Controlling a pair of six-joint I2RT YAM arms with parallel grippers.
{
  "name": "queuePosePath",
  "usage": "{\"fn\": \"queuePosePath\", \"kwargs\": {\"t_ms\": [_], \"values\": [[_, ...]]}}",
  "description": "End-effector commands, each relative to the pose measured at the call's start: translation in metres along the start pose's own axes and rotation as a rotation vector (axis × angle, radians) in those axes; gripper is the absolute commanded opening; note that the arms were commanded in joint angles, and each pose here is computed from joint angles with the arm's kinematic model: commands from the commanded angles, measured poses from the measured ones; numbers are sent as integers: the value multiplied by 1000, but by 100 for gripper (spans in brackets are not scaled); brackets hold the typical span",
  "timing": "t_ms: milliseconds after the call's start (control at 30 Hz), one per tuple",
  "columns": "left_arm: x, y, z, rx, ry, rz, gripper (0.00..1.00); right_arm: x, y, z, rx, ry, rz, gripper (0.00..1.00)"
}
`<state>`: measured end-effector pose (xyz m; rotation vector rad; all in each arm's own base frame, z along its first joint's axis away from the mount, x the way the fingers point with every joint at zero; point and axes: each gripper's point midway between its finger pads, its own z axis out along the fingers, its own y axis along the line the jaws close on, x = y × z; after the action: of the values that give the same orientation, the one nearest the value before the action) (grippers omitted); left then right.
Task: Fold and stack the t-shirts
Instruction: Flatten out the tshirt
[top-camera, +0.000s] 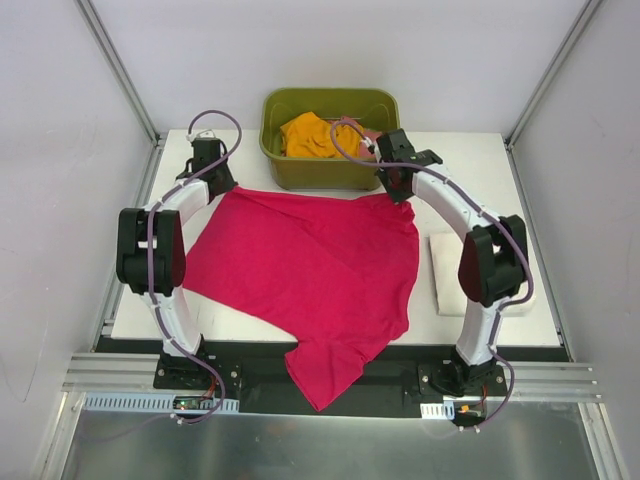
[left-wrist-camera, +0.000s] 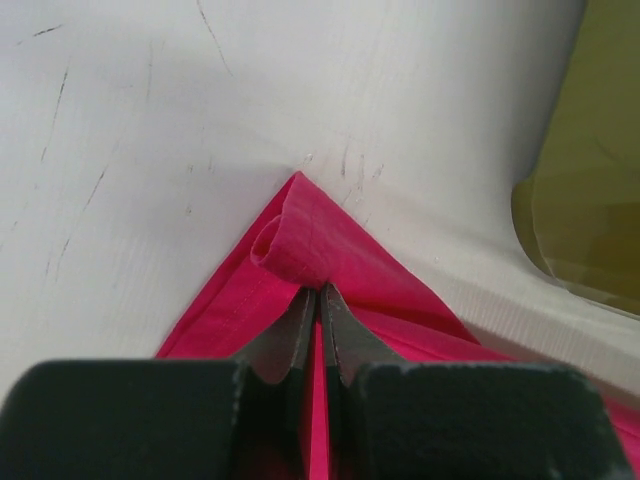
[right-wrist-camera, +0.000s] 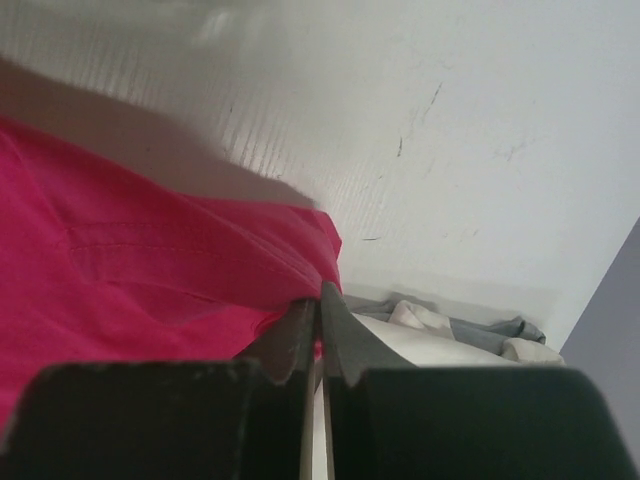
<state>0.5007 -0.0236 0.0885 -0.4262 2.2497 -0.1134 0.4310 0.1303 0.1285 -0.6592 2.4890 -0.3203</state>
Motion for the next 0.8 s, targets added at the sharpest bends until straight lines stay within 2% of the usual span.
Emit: {"fn": "queuePosePath", "kwargs": {"t_ms": [0,100,300,400,500,533,567,600,767], "values": [[-53,-1,-45,2,-165,-32,0,-21,-22,-55,23,-160,86,2],[-64,1,-65,-6,-211,-37,0,-24,-31,-80,29,-226,117,2],[-104,-2,-137,29,-376,-65,0,-32,-46,-140,22,-374,147,2],[-131,-8,-187,77,-489,-76,0,-38,-59,-187,22,-492,157,2],[-160,-15,-259,150,-641,-90,0,-42,-72,-241,16,-628,164,2],[-166,-17,-276,171,-675,-91,0,-42,-75,-254,14,-658,166,2],[-169,-20,-292,198,-702,-87,0,-43,-84,-286,19,-731,177,3],[-175,-21,-323,229,-760,-91,0,-41,-83,-300,-1,-762,169,4],[-188,-26,-425,350,-945,-82,0,-29,-89,-393,-59,-997,136,5]]}}
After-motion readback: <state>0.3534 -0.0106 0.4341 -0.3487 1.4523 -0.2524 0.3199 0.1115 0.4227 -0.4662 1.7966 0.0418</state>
